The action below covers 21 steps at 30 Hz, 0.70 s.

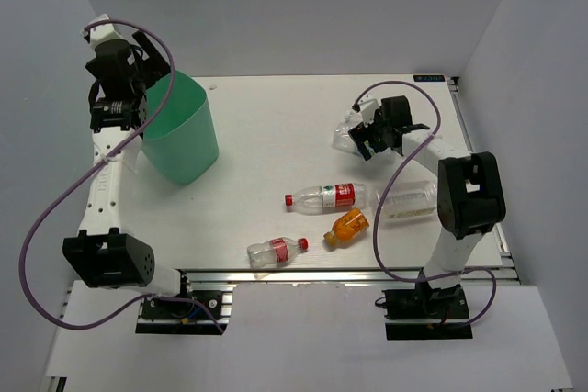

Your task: Put the plastic bottles in the bin

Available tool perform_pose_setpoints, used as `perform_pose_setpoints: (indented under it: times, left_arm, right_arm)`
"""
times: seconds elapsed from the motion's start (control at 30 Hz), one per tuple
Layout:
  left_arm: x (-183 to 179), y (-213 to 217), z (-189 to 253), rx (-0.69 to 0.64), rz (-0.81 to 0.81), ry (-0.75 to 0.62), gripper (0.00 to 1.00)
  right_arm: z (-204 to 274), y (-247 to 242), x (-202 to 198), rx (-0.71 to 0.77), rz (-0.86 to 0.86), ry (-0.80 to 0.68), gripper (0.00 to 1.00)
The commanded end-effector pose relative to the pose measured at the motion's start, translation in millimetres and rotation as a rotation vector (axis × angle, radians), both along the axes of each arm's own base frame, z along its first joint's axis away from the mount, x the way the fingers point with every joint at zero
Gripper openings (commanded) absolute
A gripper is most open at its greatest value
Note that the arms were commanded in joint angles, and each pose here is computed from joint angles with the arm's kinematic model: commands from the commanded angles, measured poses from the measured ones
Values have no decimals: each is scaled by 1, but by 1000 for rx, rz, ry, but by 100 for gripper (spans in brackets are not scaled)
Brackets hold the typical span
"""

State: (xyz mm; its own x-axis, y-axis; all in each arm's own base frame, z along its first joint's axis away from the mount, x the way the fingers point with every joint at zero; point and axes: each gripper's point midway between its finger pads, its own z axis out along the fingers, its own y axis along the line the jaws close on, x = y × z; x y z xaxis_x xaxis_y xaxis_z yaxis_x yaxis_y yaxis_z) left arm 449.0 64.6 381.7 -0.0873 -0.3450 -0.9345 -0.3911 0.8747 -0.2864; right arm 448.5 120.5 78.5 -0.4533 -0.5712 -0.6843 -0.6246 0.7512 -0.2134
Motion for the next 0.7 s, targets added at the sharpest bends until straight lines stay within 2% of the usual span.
perform_pose_setpoints:
  times: [0.0,0.13,0.17,0.27,0.33,0.37,0.4,0.5,0.6,0.63,0.67]
  left_arm:
    - [-12,-25,16,-46,-127,-38,98]
    - [-15,-49,7,-114,-240,-65,98]
    - [-16,-68,3,-143,-344,-61,98]
    - [-17,-102,-8,-214,-503,-59,98]
    - [-17,-121,-11,-222,-562,-54,98]
    - [-17,-123,-12,-217,-568,-50,98]
    - [-20,-145,-14,-209,-618,-38,98]
    - [-20,-169,-19,-197,-676,-19,98]
    - [-16,-195,-30,-191,-739,26,98]
    - [-12,-203,-34,-183,-757,45,98]
    - [-14,-208,-36,-179,-773,56,98]
  right_arm:
    - [4,5,14,-22,7,-17,89]
    - [-15,9,6,-36,9,13,89]
    - [-17,12,6,-38,10,18,88]
    - [-21,20,6,-12,16,35,80]
    - [-22,29,4,19,37,47,69]
    - [-23,32,3,22,45,52,68]
    - [-24,35,3,22,51,54,68]
    - [-31,45,4,7,72,59,72]
    - [-40,51,9,-5,82,89,81]
    - [-47,52,9,-8,79,109,88]
    - [-47,53,11,-6,78,114,89]
